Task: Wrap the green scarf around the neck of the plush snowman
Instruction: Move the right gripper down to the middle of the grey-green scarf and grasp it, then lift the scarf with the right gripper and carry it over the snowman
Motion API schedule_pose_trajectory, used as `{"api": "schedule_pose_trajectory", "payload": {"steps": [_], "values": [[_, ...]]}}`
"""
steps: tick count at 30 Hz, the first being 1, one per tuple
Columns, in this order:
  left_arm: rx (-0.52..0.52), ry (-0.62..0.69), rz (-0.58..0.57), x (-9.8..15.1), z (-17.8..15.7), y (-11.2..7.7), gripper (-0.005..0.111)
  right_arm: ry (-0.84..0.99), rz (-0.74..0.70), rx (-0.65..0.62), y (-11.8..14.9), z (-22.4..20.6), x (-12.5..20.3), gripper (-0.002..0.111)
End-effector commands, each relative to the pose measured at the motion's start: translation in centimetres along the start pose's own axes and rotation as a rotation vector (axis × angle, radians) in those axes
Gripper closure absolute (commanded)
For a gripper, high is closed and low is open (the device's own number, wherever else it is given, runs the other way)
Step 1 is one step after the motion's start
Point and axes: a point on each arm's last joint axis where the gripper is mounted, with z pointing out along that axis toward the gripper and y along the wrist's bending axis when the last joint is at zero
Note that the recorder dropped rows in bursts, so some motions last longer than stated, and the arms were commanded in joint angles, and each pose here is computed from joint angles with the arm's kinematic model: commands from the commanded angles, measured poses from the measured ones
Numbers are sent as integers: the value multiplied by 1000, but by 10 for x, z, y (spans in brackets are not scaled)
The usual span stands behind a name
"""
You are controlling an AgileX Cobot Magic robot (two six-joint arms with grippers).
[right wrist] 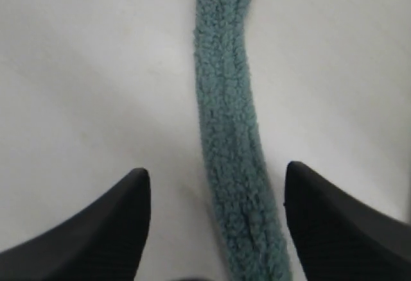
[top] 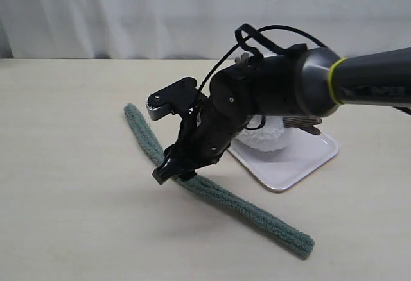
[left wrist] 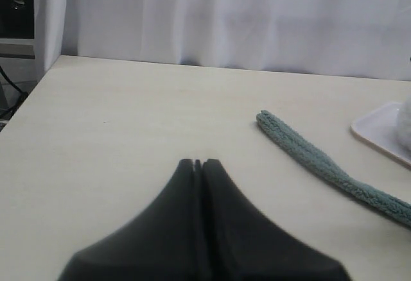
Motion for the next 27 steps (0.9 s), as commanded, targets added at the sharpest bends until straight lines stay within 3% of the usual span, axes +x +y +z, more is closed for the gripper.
{"api": "schedule_pose_trajectory", "payload": {"steps": [1,14,26,27], "values": [[8,0,-1,1,0,0,107,8,-17,-6,0,19,-9,45],[8,0,-1,1,0,0,107,90,-171,92,-11,58,-3,48],[8,0,-1,1,0,0,107,116,-239,118,-14,50,-3,105],[8,0,-1,1,0,0,107,110,-238,120,-14,45,-5,104]]}}
